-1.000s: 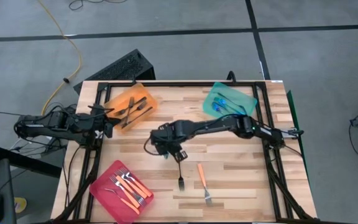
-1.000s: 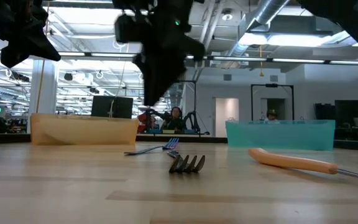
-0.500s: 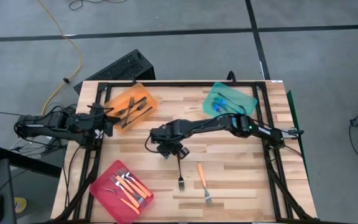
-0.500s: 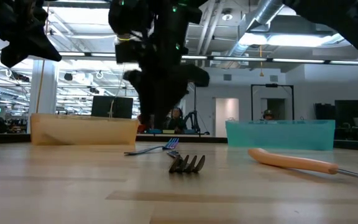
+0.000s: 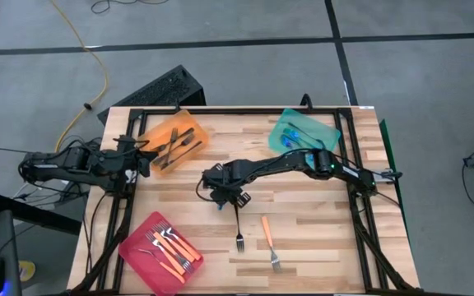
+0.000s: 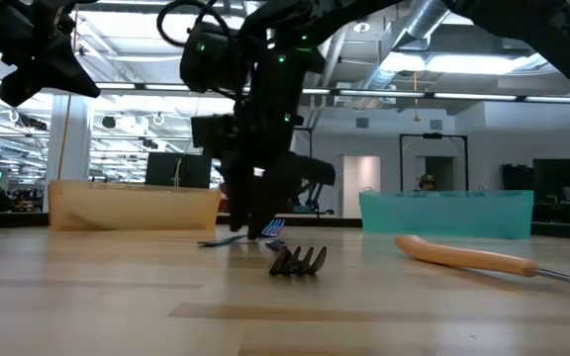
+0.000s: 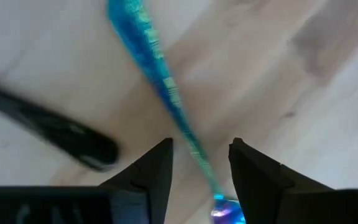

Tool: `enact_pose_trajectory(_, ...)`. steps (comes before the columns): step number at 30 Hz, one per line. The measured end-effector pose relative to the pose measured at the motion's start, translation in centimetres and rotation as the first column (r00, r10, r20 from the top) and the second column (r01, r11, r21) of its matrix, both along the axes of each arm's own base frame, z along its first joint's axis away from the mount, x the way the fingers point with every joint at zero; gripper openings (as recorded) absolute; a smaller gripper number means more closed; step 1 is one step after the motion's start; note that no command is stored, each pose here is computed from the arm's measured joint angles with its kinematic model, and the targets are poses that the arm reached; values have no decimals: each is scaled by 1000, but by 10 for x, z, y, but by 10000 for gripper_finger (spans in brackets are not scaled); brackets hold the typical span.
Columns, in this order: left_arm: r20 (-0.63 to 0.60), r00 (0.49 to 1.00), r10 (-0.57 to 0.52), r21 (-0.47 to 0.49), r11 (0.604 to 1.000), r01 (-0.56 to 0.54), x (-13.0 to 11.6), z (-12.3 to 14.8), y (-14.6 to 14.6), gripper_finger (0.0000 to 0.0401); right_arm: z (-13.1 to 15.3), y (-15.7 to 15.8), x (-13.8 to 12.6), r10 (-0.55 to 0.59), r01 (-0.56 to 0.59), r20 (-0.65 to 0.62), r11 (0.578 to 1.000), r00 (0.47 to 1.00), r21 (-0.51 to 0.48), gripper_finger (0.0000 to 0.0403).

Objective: Sort silverware by color (type)
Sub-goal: Put the iridescent fork into the green bin

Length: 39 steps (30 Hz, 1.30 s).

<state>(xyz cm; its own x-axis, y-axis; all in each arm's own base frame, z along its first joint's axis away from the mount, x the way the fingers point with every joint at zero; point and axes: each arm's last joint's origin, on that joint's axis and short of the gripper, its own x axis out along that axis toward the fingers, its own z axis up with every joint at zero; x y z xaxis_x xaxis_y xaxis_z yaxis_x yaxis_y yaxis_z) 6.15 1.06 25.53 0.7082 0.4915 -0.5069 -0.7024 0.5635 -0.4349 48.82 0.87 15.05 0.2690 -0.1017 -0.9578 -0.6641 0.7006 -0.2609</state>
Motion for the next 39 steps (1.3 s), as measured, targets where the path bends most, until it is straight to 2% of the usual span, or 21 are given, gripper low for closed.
enact_pose_trajectory(3,7,1000,19,-1,1000,-19,0,0,0,0,-5,0,-1,19,-18,11,1000,1000,-22,175)
enact_pose_trajectory(11,27,999,41,-28,999,-40,0,0,0,0,-6,-6,-1,43,-44,10,998,999,36,159)
enact_pose_trajectory(24,32,998,46,-38,998,-44,0,0,0,0,-8,-19,-2,22,-22,-2,996,1000,86,63)
enact_pose_trajectory(31,38,998,46,-55,998,-44,0,0,0,0,-8,-19,-1,-85,84,4,988,996,131,22)
enact_pose_trajectory(35,38,998,45,-57,997,-43,0,0,0,0,-8,-20,0,-160,156,8,974,987,163,21)
enact_pose_trajectory(39,39,998,45,-57,997,-43,0,0,0,0,-4,-22,3,-275,261,37,942,961,209,21)
